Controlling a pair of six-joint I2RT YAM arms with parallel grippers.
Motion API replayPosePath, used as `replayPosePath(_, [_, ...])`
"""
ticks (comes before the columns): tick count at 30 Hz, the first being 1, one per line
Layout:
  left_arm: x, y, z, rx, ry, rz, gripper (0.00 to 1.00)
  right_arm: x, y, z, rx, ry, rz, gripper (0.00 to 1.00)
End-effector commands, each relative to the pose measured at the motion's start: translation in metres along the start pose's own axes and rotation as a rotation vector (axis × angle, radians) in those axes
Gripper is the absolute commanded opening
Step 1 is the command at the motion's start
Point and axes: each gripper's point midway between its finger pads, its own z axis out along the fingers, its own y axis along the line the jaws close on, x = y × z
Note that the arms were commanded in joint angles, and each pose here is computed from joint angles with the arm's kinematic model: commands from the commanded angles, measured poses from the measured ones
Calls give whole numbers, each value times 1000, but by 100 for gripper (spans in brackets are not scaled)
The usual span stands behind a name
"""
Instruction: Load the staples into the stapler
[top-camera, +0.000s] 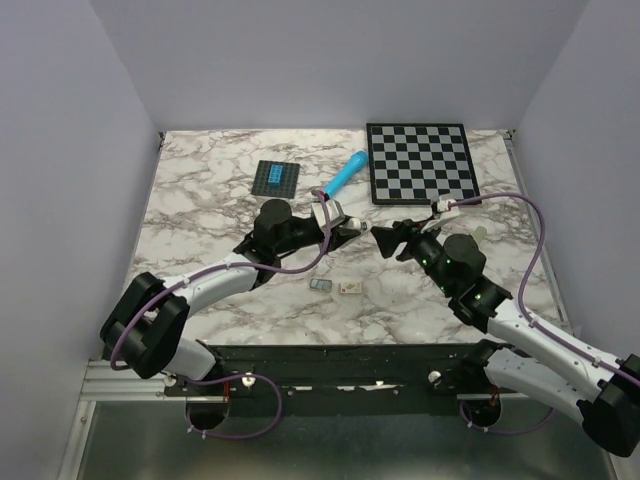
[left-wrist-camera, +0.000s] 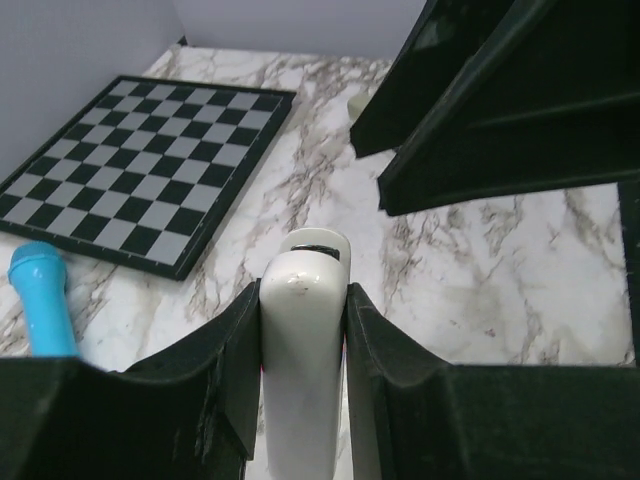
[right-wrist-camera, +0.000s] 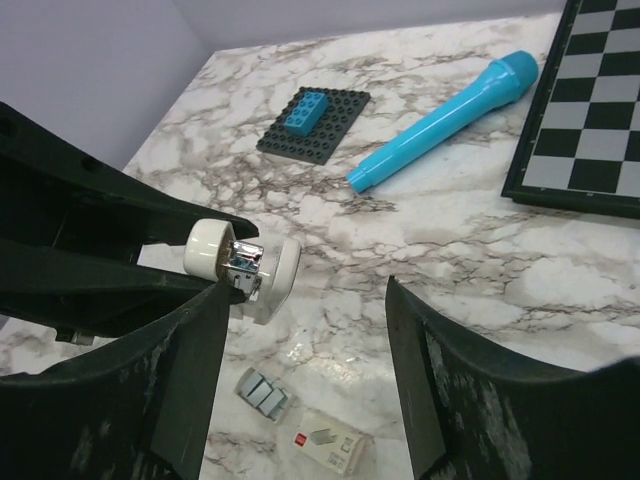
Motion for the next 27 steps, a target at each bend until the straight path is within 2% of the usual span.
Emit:
replayPosePath(1, [-74, -10, -10, -27, -265, 3, 0, 0, 16, -3, -59, 55, 64, 70])
replayPosePath(4, [-85, -13, -13, -32, -302, -1, 0, 1, 20, -3, -76, 65, 81, 65])
replayPosePath(11, [-88, -24, -12, -11, -304, 7, 0, -2, 23, -1, -84, 63, 91, 60])
replayPosePath(18, [-75, -32, -3, -1, -224, 46, 0, -8, 20, 0, -58, 48, 93, 50])
replayPosePath(27, [-77, -40, -2, 13, -190, 90, 0, -10, 15, 2, -21, 41, 102, 42])
